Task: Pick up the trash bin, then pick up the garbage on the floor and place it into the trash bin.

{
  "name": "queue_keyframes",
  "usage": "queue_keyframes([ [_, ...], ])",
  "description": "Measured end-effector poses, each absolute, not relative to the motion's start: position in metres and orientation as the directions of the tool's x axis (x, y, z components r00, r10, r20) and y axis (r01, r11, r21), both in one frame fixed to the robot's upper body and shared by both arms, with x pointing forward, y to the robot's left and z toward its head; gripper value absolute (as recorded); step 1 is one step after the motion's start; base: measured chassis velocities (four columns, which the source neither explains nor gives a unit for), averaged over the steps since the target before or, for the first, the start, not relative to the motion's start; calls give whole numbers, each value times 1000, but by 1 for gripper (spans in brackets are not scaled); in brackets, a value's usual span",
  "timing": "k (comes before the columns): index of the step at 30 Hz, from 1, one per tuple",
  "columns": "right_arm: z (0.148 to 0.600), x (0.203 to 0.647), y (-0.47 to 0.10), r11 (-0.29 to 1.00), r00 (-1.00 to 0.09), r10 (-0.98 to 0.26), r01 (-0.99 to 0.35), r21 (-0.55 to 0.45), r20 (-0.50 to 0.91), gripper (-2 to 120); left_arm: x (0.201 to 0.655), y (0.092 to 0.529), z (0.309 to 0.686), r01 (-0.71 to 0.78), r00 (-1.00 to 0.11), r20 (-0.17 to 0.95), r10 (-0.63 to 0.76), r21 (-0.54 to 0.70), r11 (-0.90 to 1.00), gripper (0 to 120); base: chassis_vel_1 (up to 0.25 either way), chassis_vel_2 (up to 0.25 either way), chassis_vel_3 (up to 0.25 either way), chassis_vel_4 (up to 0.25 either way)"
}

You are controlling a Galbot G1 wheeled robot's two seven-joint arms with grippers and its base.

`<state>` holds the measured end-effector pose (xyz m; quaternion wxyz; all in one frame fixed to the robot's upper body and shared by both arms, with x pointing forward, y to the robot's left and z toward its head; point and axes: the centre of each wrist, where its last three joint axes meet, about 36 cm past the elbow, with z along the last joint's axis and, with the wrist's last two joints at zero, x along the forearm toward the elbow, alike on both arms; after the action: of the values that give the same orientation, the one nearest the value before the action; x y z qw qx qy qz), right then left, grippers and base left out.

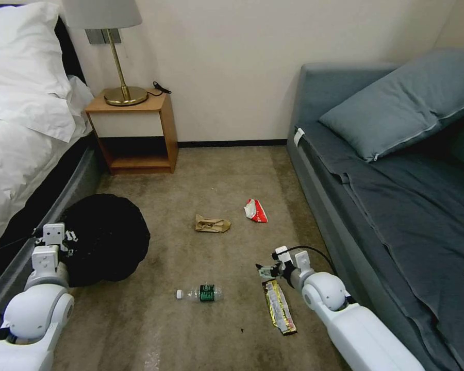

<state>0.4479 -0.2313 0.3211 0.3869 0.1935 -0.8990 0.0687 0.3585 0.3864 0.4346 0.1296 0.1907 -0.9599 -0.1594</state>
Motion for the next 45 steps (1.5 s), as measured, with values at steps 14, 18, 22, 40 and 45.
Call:
queue_keyframes([
  [14,290,461,-236,901,-475,-221,-435,-9,852,100,349,372,433,-326,-894,190,-406,346,880,5,0,0,0,0],
  [18,280,462,-229,893,-454,-237,-450,9,859,100,348,373,431,-326,-892,194,-408,349,879,5,0,0,0,0],
  [22,268,464,-228,891,-434,-244,-454,23,867,100,348,373,429,-324,-892,196,-407,351,879,4,0,0,0,0],
  [40,235,476,-231,900,-428,-211,-437,4,879,100,349,372,428,-315,-894,198,-402,360,878,4,0,0,0,0],
  [45,226,477,-237,908,-428,-189,-418,-8,884,100,350,370,427,-308,-897,198,-395,360,881,4,0,0,0,0],
])
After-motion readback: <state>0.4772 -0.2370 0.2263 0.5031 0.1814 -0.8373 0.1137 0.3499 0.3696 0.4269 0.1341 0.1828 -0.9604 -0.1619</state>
